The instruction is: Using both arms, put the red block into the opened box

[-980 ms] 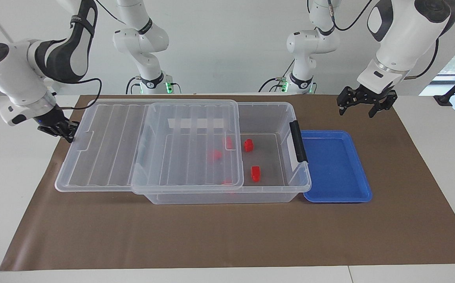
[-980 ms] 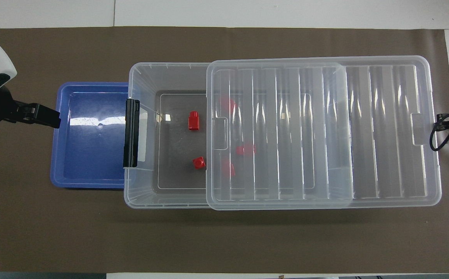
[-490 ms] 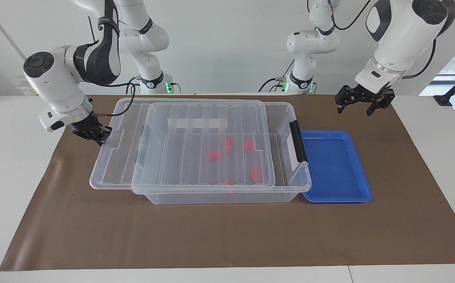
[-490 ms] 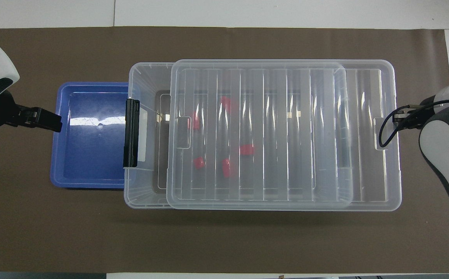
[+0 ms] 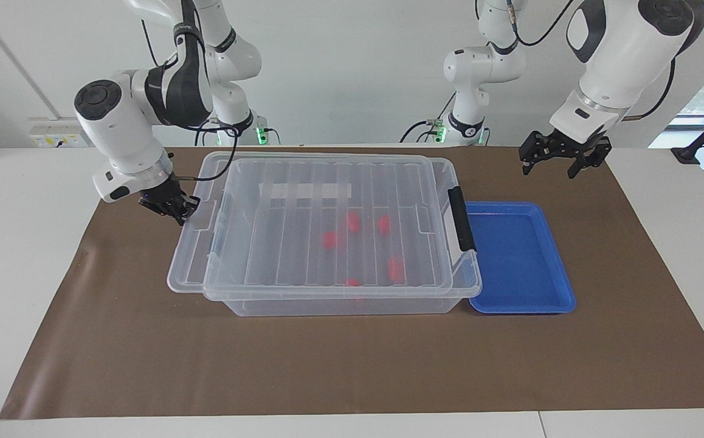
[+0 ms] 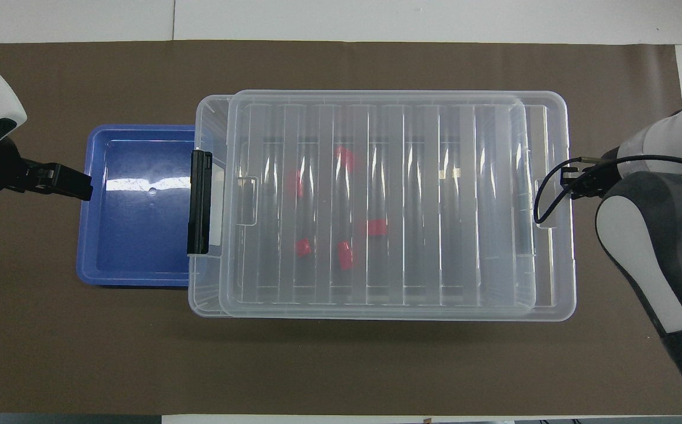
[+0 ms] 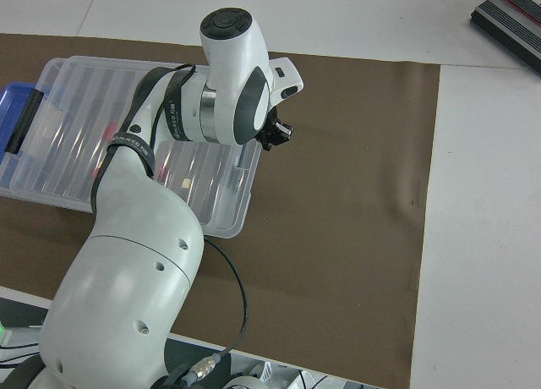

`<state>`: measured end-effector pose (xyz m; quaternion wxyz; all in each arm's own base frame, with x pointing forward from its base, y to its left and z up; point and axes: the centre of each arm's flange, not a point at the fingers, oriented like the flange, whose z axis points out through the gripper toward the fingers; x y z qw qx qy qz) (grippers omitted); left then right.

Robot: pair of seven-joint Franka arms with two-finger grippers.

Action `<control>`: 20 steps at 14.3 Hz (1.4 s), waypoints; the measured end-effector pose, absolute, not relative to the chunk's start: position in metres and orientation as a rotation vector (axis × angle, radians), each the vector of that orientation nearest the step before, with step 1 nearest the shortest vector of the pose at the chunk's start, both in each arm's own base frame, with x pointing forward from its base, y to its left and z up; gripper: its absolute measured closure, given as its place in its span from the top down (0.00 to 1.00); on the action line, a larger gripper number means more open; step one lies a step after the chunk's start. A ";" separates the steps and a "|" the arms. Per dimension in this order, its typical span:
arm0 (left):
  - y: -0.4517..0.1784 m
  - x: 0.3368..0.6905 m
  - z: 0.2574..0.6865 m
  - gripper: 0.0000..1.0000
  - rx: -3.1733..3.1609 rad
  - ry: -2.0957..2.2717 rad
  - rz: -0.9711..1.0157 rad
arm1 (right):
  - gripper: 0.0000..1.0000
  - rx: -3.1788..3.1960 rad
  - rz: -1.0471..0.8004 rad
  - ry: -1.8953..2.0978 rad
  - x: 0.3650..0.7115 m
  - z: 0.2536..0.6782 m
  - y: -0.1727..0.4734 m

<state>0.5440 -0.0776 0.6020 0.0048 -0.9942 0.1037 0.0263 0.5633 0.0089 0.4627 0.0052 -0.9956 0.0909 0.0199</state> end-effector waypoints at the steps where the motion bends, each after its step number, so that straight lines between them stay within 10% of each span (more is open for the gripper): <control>1: -0.077 0.544 0.603 1.00 -3.114 0.323 0.080 | 0.01 -3.117 0.062 0.297 0.563 0.463 0.017; 20: -0.036 0.546 0.607 1.00 -3.148 0.252 0.067 | 0.01 -3.107 0.027 0.355 0.567 0.510 0.038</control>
